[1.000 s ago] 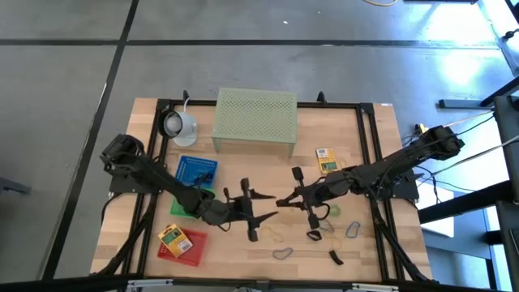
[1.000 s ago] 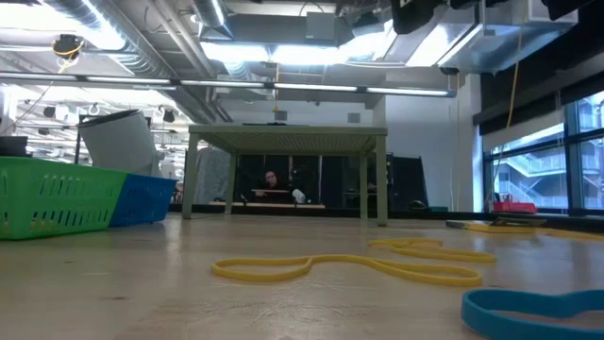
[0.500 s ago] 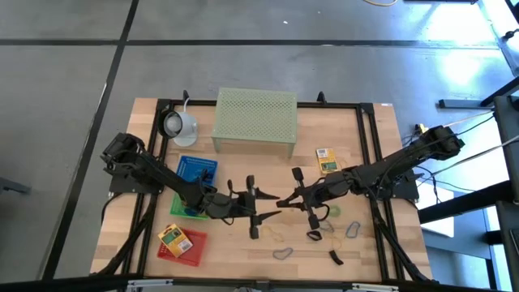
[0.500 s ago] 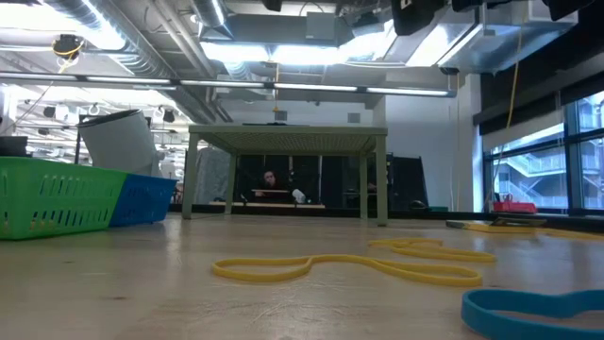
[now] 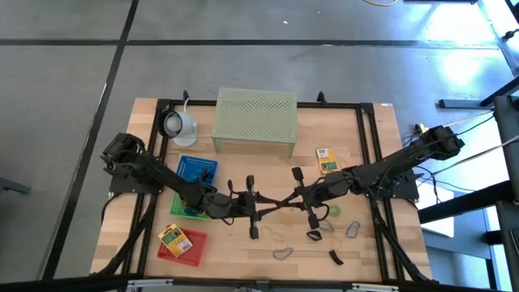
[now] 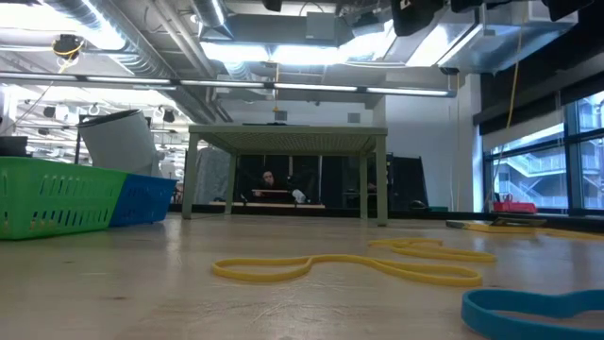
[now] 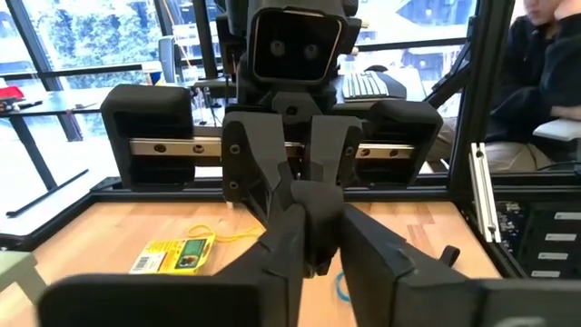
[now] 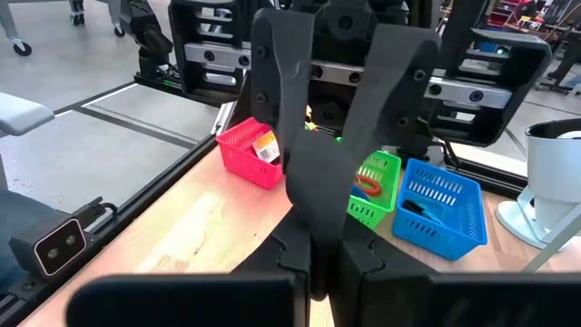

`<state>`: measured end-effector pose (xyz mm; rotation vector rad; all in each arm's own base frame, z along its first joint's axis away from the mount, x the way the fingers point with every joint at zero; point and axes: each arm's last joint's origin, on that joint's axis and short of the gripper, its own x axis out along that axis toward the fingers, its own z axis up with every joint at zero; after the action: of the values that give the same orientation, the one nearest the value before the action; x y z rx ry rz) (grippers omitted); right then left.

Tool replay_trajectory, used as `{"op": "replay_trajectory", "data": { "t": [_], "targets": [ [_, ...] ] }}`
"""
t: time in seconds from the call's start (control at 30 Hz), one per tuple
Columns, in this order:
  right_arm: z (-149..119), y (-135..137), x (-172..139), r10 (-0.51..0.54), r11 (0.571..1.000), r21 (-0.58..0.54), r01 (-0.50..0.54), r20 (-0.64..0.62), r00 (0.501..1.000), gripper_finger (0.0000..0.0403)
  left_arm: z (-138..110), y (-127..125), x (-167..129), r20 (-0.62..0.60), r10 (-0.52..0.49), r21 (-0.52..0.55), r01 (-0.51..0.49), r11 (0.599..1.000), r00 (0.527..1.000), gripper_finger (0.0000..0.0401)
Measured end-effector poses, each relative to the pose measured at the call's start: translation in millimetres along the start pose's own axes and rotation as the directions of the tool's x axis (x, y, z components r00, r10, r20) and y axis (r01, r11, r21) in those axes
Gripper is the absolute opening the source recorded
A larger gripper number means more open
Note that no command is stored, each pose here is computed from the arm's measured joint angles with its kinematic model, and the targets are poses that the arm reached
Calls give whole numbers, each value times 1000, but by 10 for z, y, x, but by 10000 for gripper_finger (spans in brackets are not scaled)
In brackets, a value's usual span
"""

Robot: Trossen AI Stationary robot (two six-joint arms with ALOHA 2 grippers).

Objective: Pick & Place Office Desk Supplies
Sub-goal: Put the black rubber band into the blue bin

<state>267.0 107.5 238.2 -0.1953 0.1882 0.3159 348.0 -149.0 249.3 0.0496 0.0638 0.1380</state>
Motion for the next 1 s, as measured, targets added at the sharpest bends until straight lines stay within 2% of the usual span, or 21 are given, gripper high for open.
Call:
{"op": "replay_trajectory", "data": {
  "t": [0.23,0.47,0.9,1.0],
  "targets": [
    [-1,0,0,1,1000,-1,-1,-1,1000,16,-10,0,0,-9,-1,6,1,1000,1000,7],
    [-7,2,0,2,1000,5,-2,-7,1000,16,-68,-27,27,-17,-29,18,29,999,999,12],
    [-49,8,-2,6,1000,2,-6,-52,999,16,-110,5,79,-15,-17,-2,17,1000,1000,7],
    [-48,-4,-2,-34,999,30,36,-55,998,21,-111,8,80,-16,-11,0,11,1000,1000,7]
  ]
}}
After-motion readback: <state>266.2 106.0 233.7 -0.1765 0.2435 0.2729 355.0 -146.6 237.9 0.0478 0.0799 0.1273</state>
